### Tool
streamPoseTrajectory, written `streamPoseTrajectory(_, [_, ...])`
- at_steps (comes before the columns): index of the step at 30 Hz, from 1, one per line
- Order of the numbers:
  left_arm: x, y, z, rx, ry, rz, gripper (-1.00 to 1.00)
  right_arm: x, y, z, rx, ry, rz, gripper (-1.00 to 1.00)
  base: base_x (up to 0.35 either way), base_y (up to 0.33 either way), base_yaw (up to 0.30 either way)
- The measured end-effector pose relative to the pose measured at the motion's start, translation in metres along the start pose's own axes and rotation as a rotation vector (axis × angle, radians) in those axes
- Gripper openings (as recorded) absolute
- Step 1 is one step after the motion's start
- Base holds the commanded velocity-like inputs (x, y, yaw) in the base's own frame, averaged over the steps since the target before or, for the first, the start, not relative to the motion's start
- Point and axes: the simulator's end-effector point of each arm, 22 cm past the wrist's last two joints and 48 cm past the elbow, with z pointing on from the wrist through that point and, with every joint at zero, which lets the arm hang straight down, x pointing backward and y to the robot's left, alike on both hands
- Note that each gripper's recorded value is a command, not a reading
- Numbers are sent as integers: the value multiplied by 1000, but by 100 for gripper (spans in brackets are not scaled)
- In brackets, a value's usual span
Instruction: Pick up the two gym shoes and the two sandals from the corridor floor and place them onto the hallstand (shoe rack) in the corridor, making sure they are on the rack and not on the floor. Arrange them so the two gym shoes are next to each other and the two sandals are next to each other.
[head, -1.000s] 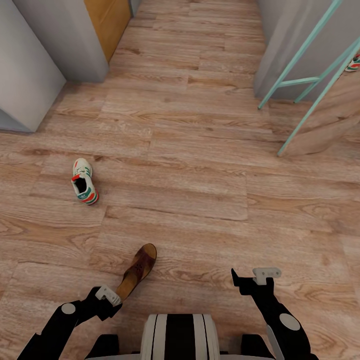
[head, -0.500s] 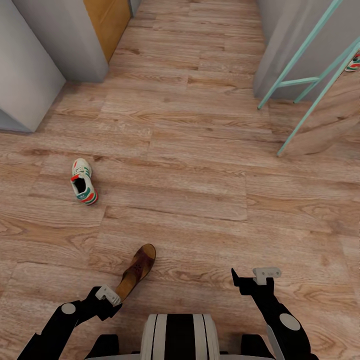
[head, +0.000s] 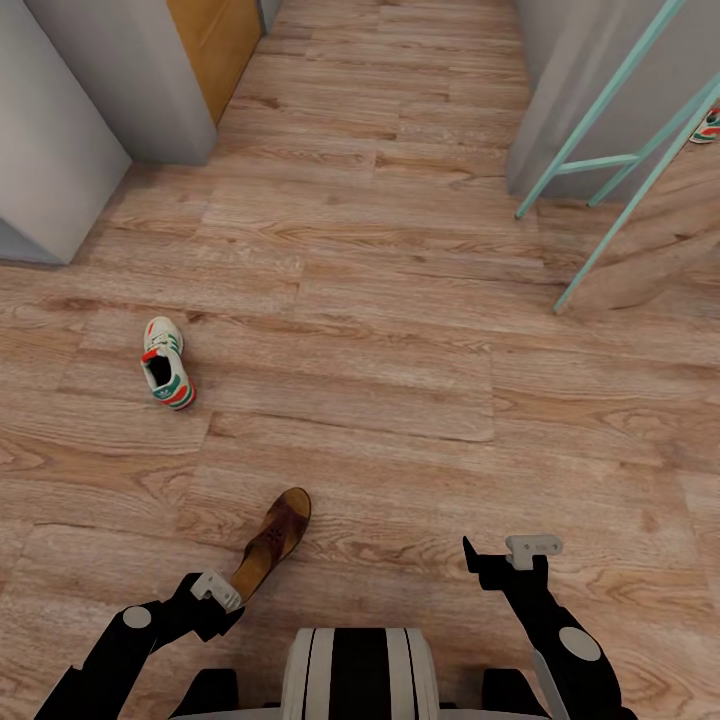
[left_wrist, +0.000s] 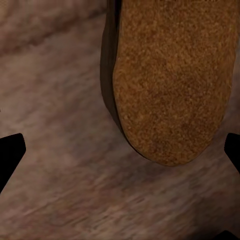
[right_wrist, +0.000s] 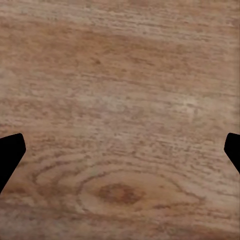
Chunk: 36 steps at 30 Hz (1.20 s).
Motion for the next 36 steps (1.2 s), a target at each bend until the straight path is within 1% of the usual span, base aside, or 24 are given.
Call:
streamPoseTrajectory(5, [0,0,0,0,-1,0,100,0,0,0,0,0,0,100,141,-53,0])
streamPoseTrajectory(16, [0,0,0,0,0,0,100,0,1,0,-1,0,-1,100,43,-31,0])
streamPoseTrajectory(31, [0,0,0,1,0,0,100,0,2,0,-3,0,-1,100,7,-6,0])
streamPoseTrajectory(36, [8,-4,6,11,16,-6,100,10,1,4,-3,20,-1,100,0,0,0])
